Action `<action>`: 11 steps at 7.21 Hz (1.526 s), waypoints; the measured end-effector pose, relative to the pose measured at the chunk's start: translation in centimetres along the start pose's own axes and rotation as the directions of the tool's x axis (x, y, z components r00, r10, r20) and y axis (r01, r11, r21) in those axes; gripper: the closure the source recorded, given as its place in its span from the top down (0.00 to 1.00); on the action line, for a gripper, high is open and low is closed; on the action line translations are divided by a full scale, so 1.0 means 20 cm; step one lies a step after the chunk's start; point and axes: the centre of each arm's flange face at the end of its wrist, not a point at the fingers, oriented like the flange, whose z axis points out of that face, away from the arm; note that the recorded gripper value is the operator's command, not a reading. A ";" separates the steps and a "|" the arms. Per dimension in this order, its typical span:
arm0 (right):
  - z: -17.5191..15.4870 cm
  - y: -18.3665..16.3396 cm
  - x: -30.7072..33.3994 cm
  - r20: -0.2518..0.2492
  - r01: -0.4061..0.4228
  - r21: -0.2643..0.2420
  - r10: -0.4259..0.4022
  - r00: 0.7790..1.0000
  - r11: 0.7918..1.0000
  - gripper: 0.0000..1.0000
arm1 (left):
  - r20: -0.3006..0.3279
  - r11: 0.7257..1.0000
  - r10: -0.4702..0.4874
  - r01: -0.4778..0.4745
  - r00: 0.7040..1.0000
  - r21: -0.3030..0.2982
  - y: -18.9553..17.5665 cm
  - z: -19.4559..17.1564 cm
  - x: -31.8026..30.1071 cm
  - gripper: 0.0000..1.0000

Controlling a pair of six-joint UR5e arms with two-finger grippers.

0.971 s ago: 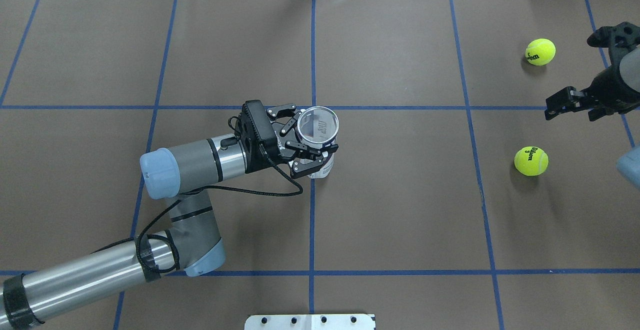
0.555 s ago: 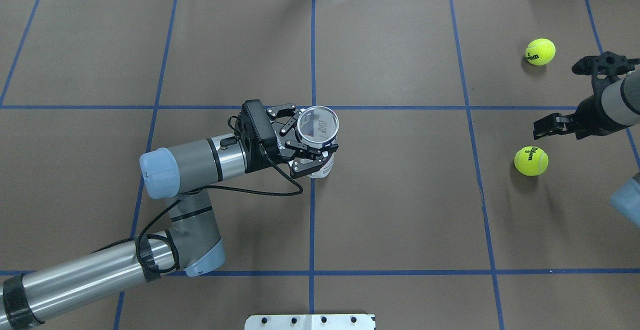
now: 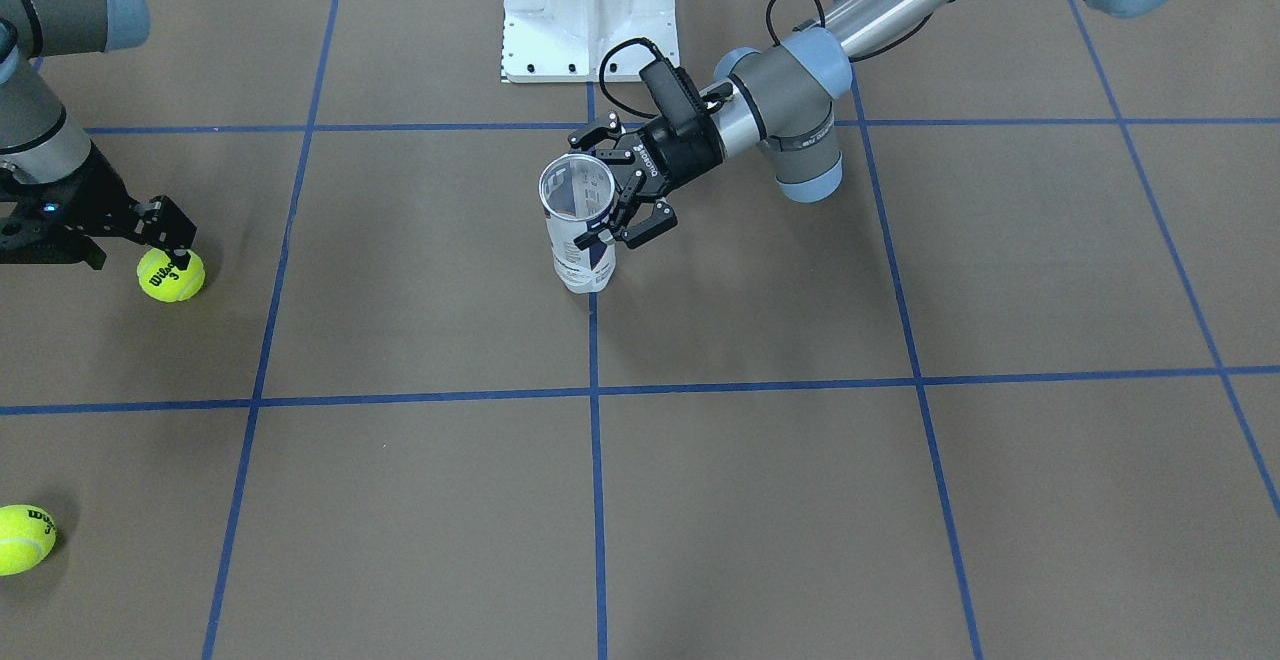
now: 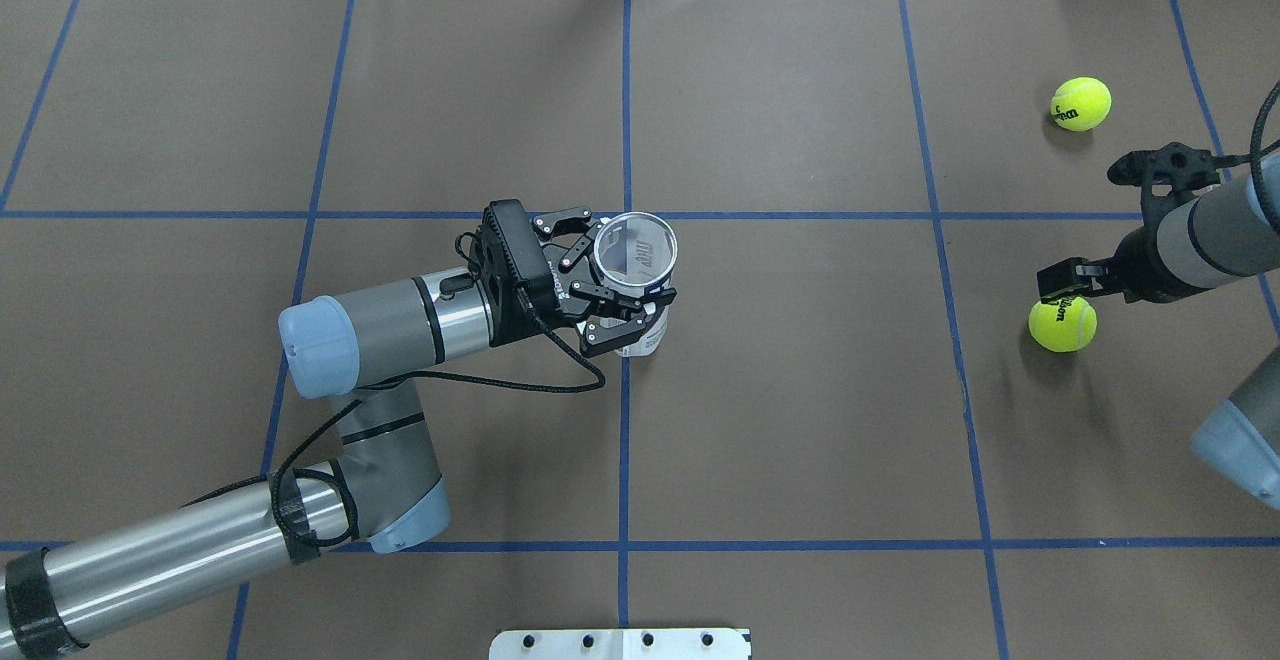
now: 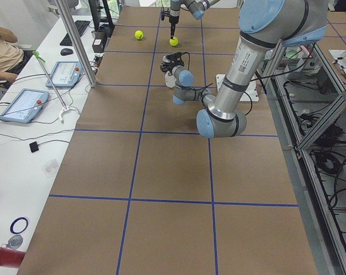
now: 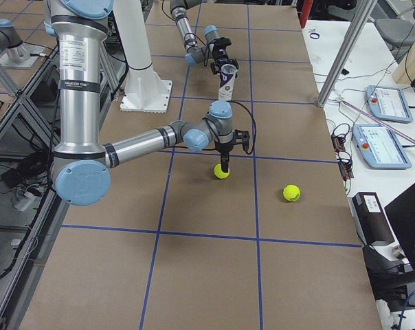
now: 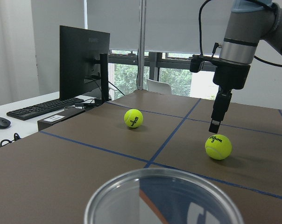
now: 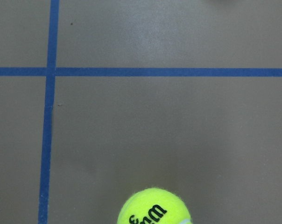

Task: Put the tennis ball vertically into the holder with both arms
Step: 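Close the right gripper on the nearer yellow tennis ball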

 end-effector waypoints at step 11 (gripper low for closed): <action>-0.04 0.03 -0.23 0.068 0.026 -0.003 -0.025 0.997 1.000 0.00 | -0.006 1.000 -0.001 0.001 1.000 0.007 0.01 -0.01 0.01 0.83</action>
